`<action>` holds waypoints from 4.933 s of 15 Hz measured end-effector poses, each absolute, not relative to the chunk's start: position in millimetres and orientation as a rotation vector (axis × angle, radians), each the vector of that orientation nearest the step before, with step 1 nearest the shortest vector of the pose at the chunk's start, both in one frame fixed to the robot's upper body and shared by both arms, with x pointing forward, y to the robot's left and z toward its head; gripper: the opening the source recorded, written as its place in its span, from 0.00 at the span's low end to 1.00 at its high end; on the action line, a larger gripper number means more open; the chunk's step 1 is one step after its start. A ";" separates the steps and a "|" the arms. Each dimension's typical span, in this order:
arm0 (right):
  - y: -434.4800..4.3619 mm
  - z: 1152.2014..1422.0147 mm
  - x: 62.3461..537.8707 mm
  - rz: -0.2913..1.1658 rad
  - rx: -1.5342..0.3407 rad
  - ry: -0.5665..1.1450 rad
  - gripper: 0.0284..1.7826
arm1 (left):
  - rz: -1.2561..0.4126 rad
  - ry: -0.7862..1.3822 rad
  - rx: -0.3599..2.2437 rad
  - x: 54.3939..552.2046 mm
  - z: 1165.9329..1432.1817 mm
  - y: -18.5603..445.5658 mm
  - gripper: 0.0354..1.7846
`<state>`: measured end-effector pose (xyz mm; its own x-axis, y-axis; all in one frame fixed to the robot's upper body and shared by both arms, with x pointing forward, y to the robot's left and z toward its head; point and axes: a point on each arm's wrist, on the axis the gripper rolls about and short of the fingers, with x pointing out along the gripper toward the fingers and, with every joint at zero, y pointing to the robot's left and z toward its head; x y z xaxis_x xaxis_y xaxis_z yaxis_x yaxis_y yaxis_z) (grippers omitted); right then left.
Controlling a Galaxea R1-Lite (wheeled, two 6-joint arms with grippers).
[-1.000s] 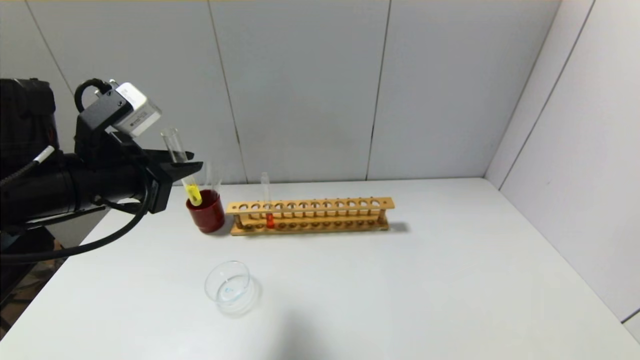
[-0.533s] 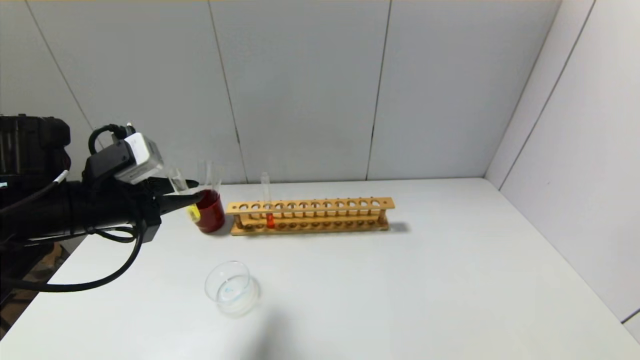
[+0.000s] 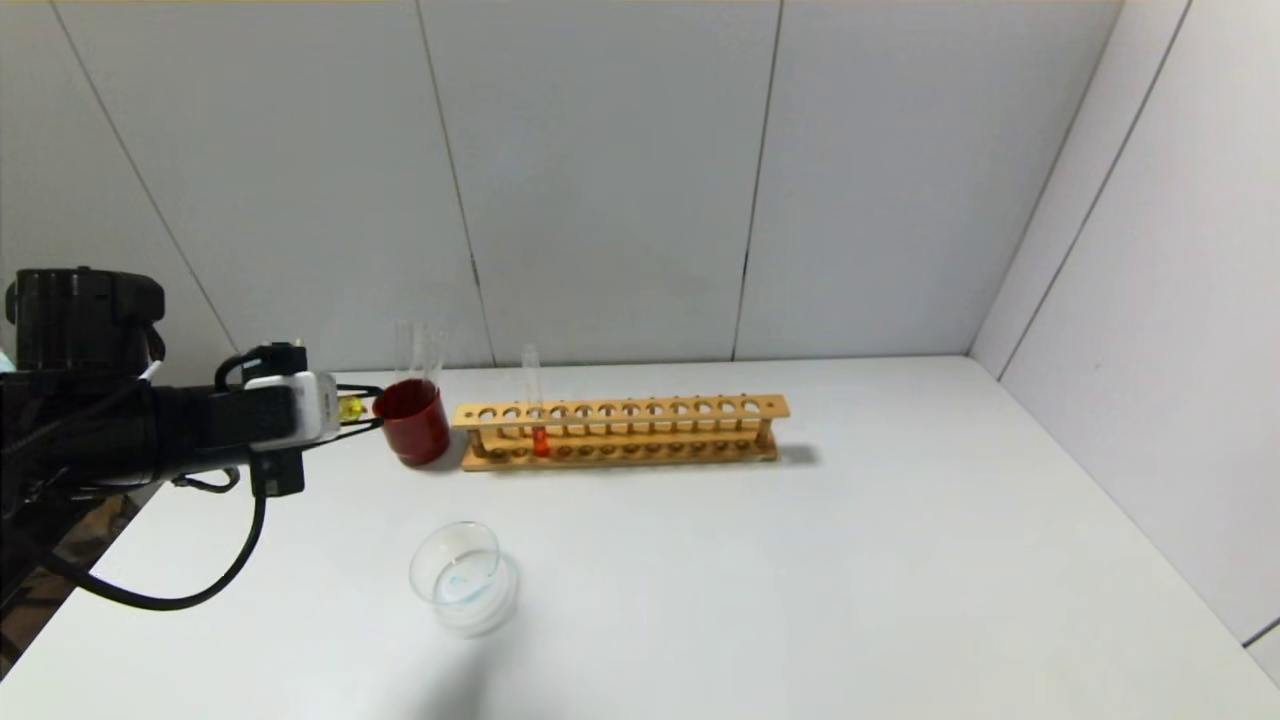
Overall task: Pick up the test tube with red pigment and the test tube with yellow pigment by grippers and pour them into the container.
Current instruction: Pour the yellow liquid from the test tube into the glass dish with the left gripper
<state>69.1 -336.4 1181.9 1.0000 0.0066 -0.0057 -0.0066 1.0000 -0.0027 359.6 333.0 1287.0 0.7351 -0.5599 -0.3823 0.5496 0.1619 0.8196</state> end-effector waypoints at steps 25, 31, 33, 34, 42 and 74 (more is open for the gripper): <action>-336.4 1181.9 69.1 0.007 -0.003 0.006 0.98 | -0.780 -0.288 1.406 393.7 1204.7 332.0 0.17; -336.4 1181.9 69.1 0.007 -0.003 0.006 0.98 | -0.795 -0.286 1.441 398.2 1196.0 331.5 0.17; -336.4 1181.9 69.1 0.007 -0.003 0.006 0.98 | -0.806 -0.291 1.470 399.6 1190.7 331.5 0.17; -336.4 1181.9 69.1 0.007 -0.002 0.006 0.98 | -0.810 -0.294 1.483 400.9 1188.6 331.5 0.17; -336.4 1181.9 69.1 0.007 -0.003 0.006 0.98 | -0.816 -0.365 1.594 409.5 1186.8 324.7 0.17; -336.4 1181.9 69.1 0.007 -0.003 0.006 0.98 | -0.839 -0.429 1.826 427.8 1183.1 310.8 0.17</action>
